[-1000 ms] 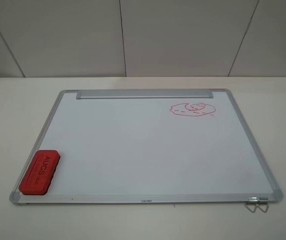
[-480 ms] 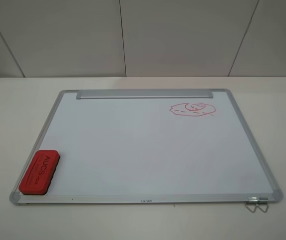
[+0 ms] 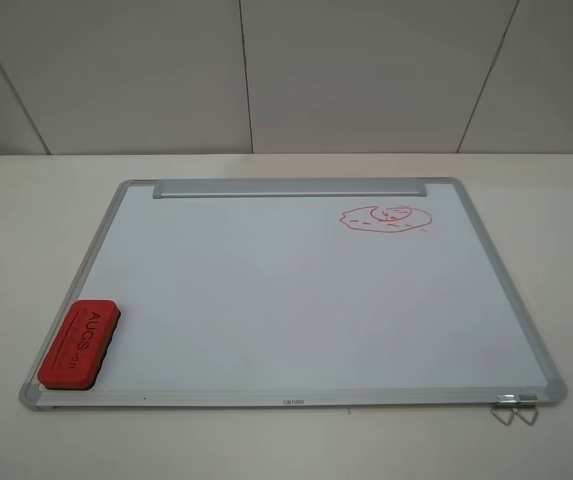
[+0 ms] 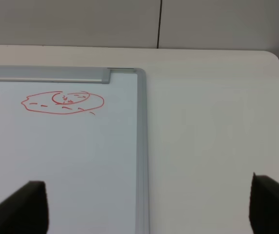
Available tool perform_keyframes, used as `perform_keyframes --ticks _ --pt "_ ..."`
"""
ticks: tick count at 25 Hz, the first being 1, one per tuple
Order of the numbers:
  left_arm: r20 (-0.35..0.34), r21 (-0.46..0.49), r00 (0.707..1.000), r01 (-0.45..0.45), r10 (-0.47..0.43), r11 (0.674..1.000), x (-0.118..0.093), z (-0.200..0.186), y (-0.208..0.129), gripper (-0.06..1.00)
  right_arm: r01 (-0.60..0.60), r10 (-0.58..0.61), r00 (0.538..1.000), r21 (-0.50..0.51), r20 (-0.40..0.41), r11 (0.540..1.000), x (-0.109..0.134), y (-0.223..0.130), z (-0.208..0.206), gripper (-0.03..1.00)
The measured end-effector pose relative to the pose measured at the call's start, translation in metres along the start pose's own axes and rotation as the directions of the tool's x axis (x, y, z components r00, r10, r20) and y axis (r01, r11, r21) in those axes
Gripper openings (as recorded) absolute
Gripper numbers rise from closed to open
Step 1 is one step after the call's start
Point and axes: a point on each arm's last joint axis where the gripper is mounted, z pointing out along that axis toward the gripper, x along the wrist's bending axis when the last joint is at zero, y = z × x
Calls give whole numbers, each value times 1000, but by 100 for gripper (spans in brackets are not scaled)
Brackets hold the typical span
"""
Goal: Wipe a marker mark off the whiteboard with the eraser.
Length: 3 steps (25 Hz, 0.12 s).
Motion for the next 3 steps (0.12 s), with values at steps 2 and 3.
perform_keyframes --ticks 2,3 --pt "1 0 1000 0 0 1000 0 0 0 77 0 0 1000 0 0 1000 0 0 0 71" --pt "2 0 1000 1 -1 1000 0 0 0 77 0 0 1000 0 0 1000 0 0 0 71"
